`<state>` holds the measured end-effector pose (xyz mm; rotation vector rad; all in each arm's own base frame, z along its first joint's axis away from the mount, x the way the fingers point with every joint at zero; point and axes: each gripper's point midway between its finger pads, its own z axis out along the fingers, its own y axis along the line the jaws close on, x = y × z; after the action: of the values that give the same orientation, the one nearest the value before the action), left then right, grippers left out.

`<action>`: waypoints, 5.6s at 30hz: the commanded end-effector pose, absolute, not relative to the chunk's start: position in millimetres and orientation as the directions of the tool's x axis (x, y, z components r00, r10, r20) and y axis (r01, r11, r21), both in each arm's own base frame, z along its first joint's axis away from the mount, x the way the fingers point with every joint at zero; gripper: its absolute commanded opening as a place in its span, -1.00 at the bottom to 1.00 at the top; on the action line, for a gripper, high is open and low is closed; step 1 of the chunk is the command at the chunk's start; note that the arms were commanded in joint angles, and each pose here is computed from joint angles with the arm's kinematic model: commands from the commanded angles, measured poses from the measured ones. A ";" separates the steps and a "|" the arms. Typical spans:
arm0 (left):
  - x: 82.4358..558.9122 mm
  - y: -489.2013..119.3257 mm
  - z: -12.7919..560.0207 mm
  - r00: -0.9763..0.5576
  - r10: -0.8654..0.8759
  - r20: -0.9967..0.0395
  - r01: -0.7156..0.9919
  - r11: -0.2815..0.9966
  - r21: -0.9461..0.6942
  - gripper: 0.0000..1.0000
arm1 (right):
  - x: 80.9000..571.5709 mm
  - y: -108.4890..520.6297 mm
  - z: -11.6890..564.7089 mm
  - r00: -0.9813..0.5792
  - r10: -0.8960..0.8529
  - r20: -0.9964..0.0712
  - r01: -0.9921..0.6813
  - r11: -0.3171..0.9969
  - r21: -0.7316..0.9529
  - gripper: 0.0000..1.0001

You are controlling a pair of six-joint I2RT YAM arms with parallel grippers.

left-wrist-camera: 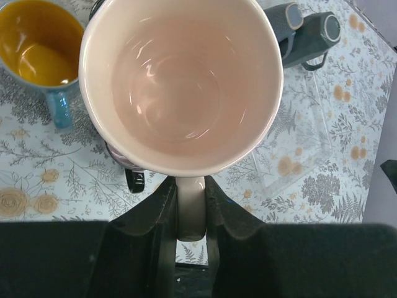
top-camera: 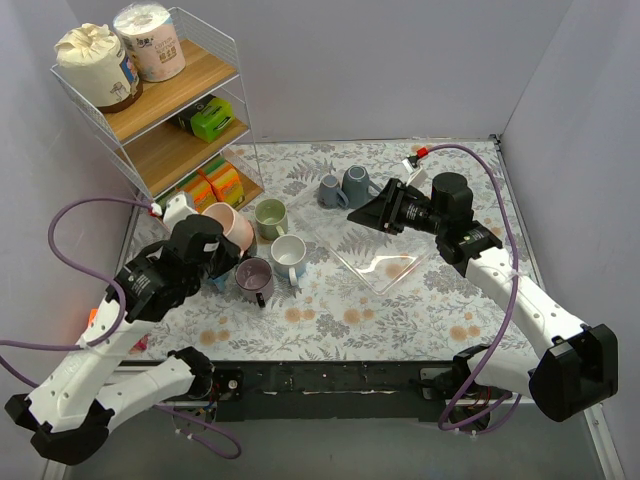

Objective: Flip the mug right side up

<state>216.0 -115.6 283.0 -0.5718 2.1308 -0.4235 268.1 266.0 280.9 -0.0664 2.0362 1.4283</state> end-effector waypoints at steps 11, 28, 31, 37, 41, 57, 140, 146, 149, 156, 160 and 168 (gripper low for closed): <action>180.2 -66.0 213.1 -0.460 -0.652 -0.602 -0.510 0.749 -0.422 -1.00 | 265.2 264.3 282.7 -0.798 0.315 -0.513 -0.382 0.394 0.836 -0.04; 167.0 -72.8 160.4 -0.514 -0.672 -0.534 -0.536 0.737 -0.412 -1.00 | 263.7 263.3 276.6 -0.809 0.314 -0.497 -0.364 0.396 0.843 -0.04; 173.1 -69.4 185.7 -0.465 -0.678 -0.570 -0.488 0.733 -0.473 -1.00 | 265.9 264.0 275.9 -0.809 0.311 -0.498 -0.366 0.396 0.842 -0.04; 175.3 -76.7 206.7 -0.495 -0.649 -0.578 -0.437 0.761 -0.480 -1.00 | 268.8 265.8 273.7 -0.813 0.308 -0.494 -0.364 0.393 0.844 -0.04; 170.0 -74.3 217.8 -0.512 -0.636 -0.578 -0.434 0.772 -0.465 -1.00 | 270.3 266.8 273.6 -0.815 0.307 -0.491 -0.364 0.388 0.847 -0.05; 139.6 -71.2 157.9 -0.595 -0.664 -0.452 -0.574 0.745 -0.339 -1.00 | 274.9 265.4 265.7 -0.827 0.305 -0.472 -0.347 0.385 0.855 -0.06; 236.4 -186.9 322.9 -0.431 -0.551 -0.715 0.031 0.782 -0.622 0.96 | 428.4 264.5 219.0 -0.374 -0.257 -0.891 -0.779 0.608 0.151 0.30; 241.2 -210.6 305.9 -0.508 -0.462 -0.727 0.072 0.818 -0.570 0.96 | 452.5 294.8 190.3 -0.345 -0.316 -0.884 -0.793 0.602 0.095 0.30; 243.5 -212.6 309.7 -0.500 -0.452 -0.738 0.086 0.822 -0.562 0.96 | 465.7 311.1 186.6 -0.276 -0.354 -0.893 -0.794 0.608 0.004 0.33; 248.5 -215.9 321.8 -0.475 -0.453 -0.754 0.110 0.820 -0.562 0.96 | 498.5 339.6 169.1 -0.220 -0.419 -0.881 -0.770 0.629 -0.106 0.36; 251.7 -218.7 318.3 -0.485 -0.439 -0.757 0.103 0.830 -0.548 0.96 | 511.6 338.8 156.3 -0.246 -0.421 -0.873 -0.737 0.666 -0.114 0.36; 253.5 -221.8 312.6 -0.495 -0.425 -0.758 0.102 0.838 -0.536 0.96 | 524.4 330.1 148.5 -0.279 -0.409 -0.869 -0.681 0.722 -0.121 0.36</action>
<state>253.9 -221.1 300.4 -0.2538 2.0173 -0.6321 502.0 329.8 121.0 -0.9068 1.9856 0.3768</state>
